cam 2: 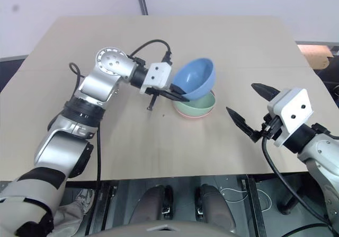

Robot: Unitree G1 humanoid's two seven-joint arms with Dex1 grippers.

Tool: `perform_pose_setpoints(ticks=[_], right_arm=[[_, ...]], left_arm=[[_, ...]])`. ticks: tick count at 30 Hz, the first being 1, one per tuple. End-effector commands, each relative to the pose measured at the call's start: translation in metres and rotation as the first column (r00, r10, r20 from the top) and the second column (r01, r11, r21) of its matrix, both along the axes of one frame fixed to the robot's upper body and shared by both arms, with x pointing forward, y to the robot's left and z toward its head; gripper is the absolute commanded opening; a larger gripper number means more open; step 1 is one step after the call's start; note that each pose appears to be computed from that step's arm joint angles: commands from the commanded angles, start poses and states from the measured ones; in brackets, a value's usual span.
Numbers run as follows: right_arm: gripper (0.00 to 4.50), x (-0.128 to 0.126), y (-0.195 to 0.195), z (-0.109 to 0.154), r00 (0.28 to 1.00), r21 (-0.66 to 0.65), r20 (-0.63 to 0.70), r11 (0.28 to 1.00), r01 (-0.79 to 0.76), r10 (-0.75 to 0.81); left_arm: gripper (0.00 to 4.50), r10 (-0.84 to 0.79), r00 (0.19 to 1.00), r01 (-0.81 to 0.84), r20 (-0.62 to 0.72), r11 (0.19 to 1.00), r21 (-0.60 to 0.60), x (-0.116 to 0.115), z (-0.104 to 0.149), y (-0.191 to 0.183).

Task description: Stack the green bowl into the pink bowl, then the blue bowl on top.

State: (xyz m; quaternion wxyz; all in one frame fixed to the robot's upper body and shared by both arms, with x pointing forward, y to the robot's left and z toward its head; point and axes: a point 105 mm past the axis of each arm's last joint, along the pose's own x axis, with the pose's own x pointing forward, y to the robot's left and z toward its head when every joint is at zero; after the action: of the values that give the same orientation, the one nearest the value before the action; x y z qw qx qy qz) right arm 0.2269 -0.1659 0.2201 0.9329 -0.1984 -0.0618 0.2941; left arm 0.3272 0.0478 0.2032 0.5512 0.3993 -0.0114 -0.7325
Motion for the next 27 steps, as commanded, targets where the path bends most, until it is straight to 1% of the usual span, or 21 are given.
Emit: perform_pose_setpoints(ticks=[1, 5, 7, 8, 9, 10, 11, 12, 14, 16, 18, 19, 20, 21, 22, 23, 24, 25, 27], right_arm=[[4.50, -0.006, -0.002, 0.012, 0.998, -0.005, 0.062, 1.000, 0.026, -0.026], [4.50, -0.005, -0.002, 0.011, 0.998, 0.003, 0.061, 0.999, 0.033, -0.033], [4.50, -0.005, -0.001, 0.010, 0.998, 0.001, 0.054, 1.000, 0.026, -0.026], [4.50, -0.004, -0.001, 0.009, 0.998, 0.000, 0.051, 1.000, 0.023, -0.023], [4.50, -0.003, 0.000, 0.008, 0.999, 0.009, 0.045, 1.000, 0.017, -0.017], [4.50, -0.002, 0.001, 0.007, 0.999, 0.022, 0.033, 1.000, 0.004, -0.004], [4.50, 0.000, 0.002, 0.005, 1.000, 0.034, 0.018, 0.999, -0.005, 0.004], [4.50, 0.002, 0.002, 0.003, 1.000, 0.048, 0.004, 0.999, -0.008, 0.008], [4.50, 0.003, 0.006, -0.001, 0.999, 0.093, -0.018, 0.995, -0.043, 0.045], [4.50, 0.006, 0.005, -0.008, 0.997, 0.092, -0.057, 0.994, -0.056, 0.061], [4.50, 0.008, 0.005, -0.018, 0.989, 0.073, -0.112, 0.993, -0.092, 0.099], [4.50, 0.010, 0.002, -0.021, 0.987, 0.067, -0.124, 0.993, -0.094, 0.102], [4.50, 0.012, 0.000, -0.023, 0.985, 0.075, -0.135, 0.992, -0.098, 0.107], [4.50, 0.016, -0.005, -0.025, 0.984, 0.082, -0.145, 0.992, -0.093, 0.105], [4.50, 0.018, -0.009, -0.028, 0.983, 0.076, -0.154, 0.993, -0.094, 0.104], [4.50, 0.019, -0.012, -0.031, 0.981, 0.069, -0.162, 0.993, -0.096, 0.106], [4.50, 0.020, -0.015, -0.033, 0.979, 0.066, -0.170, 0.993, -0.099, 0.109], [4.50, 0.020, -0.017, -0.034, 0.979, 0.062, -0.172, 0.993, -0.100, 0.110], [4.50, 0.022, -0.024, -0.035, 0.982, 0.044, -0.161, 0.995, -0.093, 0.099]], left_arm=[[0.07, -0.076, 0.997, 0.076, 0.001, 0.997, 0.010, -0.009, 0.011, 0.005], [1.37, -0.097, 0.995, 0.096, -0.018, 0.995, -0.023, -0.013, 0.015, 0.005], [2.52, -0.092, 0.996, 0.091, -0.023, 0.995, -0.044, -0.014, 0.018, 0.005], [2.79, -0.086, 0.996, 0.084, -0.023, 0.995, -0.054, -0.014, 0.020, 0.006], [3.24, -0.064, 0.998, 0.062, -0.027, 0.995, -0.073, -0.013, 0.023, 0.008], [3.83, -0.020, 1.000, 0.017, -0.024, 0.993, -0.120, -0.010, 0.029, 0.011], [4.21, 0.022, 1.000, -0.025, -0.021, 0.985, -0.172, -0.008, 0.036, 0.013], [4.45, 0.065, 0.997, -0.071, -0.035, 0.975, -0.211, -0.006, 0.040, 0.017], [4.45, 0.145, 0.989, -0.138, 0.003, 0.947, -0.292, -0.003, 0.050, 0.024], [4.45, 0.246, 0.968, -0.246, -0.044, 0.909, -0.336, 0.001, 0.051, 0.035], [4.45, 0.344, 0.931, -0.366, -0.124, 0.867, -0.338, 0.002, 0.042, 0.050], [4.45, 0.379, 0.921, -0.380, -0.090, 0.822, -0.425, 0.002, 0.047, 0.054], [4.45, 0.391, 0.910, -0.404, -0.136, 0.769, -0.496, -0.001, 0.049, 0.060], [4.45, 0.408, 0.892, -0.448, -0.194, 0.739, -0.503, -0.004, 0.045, 0.069], [4.45, 0.412, 0.868, -0.496, -0.276, 0.720, -0.485, -0.008, 0.039, 0.076], [4.45, 0.398, 0.851, -0.520, -0.342, 0.723, -0.454, -0.015, 0.033, 0.080], [4.45, 0.407, 0.836, -0.542, -0.368, 0.717, -0.438, -0.019, 0.030, 0.083], [4.45, 0.433, 0.819, -0.570, -0.376, 0.689, -0.448, -0.020, 0.029, 0.088], [4.45, 0.540, 0.763, -0.644, -0.355, 0.590, -0.487, -0.014, 0.028, 0.104]])
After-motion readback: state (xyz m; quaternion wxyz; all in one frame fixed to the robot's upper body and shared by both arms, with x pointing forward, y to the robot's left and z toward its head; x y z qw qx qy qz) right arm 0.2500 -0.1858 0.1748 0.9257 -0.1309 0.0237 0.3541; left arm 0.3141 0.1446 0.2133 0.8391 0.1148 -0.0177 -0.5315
